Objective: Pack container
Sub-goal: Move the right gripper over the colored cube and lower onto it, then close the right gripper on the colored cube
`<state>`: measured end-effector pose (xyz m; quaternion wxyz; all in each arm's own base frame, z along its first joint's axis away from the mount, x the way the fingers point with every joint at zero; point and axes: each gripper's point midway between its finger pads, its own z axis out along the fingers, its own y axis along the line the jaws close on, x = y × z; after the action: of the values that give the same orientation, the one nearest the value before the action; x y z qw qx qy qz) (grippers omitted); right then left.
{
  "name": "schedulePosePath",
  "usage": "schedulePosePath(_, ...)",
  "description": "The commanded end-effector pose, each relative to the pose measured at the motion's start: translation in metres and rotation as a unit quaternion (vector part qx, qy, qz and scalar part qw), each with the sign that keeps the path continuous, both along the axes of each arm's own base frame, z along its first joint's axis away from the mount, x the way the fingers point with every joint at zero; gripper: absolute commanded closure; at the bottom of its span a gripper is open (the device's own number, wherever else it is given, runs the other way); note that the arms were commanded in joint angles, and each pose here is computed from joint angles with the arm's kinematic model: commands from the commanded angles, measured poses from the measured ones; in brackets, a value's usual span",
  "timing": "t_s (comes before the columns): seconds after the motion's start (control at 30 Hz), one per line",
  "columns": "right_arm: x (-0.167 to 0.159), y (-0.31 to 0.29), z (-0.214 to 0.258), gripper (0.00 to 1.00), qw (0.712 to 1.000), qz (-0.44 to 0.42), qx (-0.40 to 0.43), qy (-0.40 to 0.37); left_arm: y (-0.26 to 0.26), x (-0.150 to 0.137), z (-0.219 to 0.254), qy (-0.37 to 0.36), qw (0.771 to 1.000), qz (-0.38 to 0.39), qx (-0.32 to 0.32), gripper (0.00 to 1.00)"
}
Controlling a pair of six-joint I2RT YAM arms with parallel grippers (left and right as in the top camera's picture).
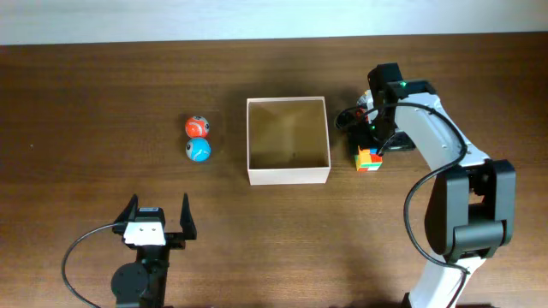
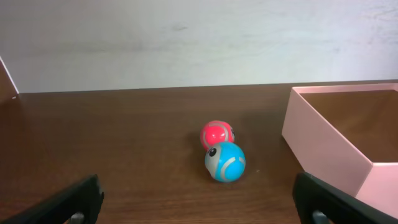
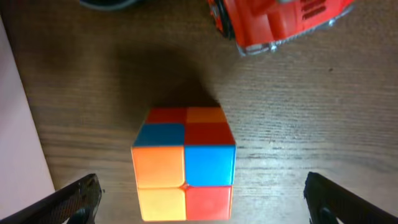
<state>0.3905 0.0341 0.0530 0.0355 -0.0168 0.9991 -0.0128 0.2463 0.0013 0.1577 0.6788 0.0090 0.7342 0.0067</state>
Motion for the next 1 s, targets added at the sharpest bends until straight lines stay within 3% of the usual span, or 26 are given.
schedulePosePath(0.0, -0.008, 0.005, -0.010, 0.01, 1.000, 0.004, 0.018, 0.018, 0.002, 0.000, -0.001, 0.000, 1.000, 0.004, 0.008, 0.01)
schedulePosePath(0.5, -0.010, 0.005, -0.026, 0.02, 1.000, 0.004, 0.022, 0.012, 0.002, 0.000, -0.001, 0.000, 1.000, 0.004, 0.008, 0.01)
schedulePosePath(0.7, -0.009, 0.005, -0.026, 0.35, 1.000, 0.003, 0.022, 0.010, 0.002, 0.000, -0.001, 0.000, 1.000, 0.004, 0.008, 0.01)
schedulePosePath(0.8, -0.009, 0.005, -0.026, 0.45, 1.000, 0.002, 0.022, 0.010, 0.002, 0.000, -0.001, 0.000, 1.000, 0.004, 0.008, 0.01)
schedulePosePath(0.97, -0.010, 0.005, -0.026, 0.52, 1.000, 0.002, 0.022, 0.011, 0.002, 0.000, -0.001, 0.000, 1.000, 0.004, 0.008, 0.01)
